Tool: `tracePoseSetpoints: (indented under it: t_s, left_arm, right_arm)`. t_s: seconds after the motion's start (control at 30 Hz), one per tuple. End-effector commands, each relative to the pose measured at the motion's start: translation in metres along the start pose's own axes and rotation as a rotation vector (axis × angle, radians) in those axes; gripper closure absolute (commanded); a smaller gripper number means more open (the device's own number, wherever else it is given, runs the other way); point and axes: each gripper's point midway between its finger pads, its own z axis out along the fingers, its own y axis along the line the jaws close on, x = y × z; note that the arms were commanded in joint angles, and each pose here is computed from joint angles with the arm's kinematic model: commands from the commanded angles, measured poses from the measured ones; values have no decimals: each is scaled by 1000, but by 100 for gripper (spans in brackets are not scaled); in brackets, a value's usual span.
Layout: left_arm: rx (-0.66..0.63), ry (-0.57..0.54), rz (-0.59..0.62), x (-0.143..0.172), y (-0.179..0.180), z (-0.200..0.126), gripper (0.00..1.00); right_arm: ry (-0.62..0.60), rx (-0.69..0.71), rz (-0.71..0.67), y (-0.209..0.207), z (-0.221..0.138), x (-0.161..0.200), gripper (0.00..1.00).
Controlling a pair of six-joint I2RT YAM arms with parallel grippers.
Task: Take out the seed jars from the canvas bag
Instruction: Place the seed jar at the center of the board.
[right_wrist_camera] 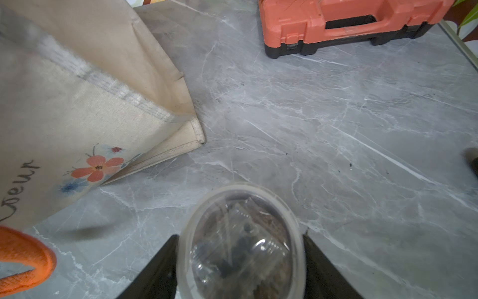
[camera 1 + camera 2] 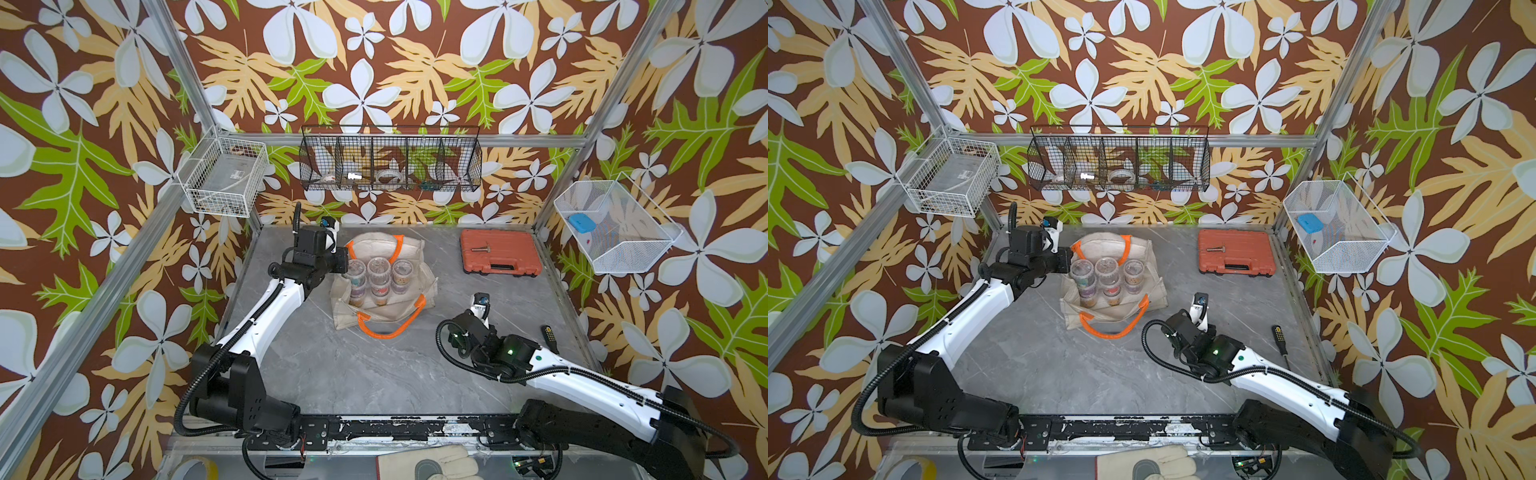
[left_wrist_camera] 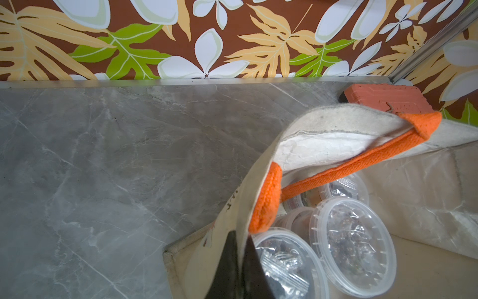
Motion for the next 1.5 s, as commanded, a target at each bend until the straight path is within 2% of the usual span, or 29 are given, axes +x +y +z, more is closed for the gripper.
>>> tracePoseSetpoints:
  t_s: [0.0, 0.73, 1.0, 1.2, 1.33, 1.47]
  left_arm:
    - [6, -8, -2, -2, -2, -2, 100]
    - [-4, -2, -4, 0, 1, 0, 100]
    - [-3, 3, -2, 1, 1, 0, 100]
    - [-4, 4, -1, 1, 1, 1, 100]
    - [-3, 2, -2, 0, 1, 0, 100]
    - [-4, 3, -2, 0, 1, 0, 100]
  right_arm:
    - [-31, -49, 46, 13, 10, -5, 34]
    - [42, -15, 31, 9, 53, 41, 28]
    - [47, -10, 47, 7, 52, 42, 14]
    - [-28, -16, 83, 4, 23, 5, 1]
    - [-95, -44, 115, 2, -11, -36, 0]
    - [-151, -116, 105, 20, -49, -83, 0]
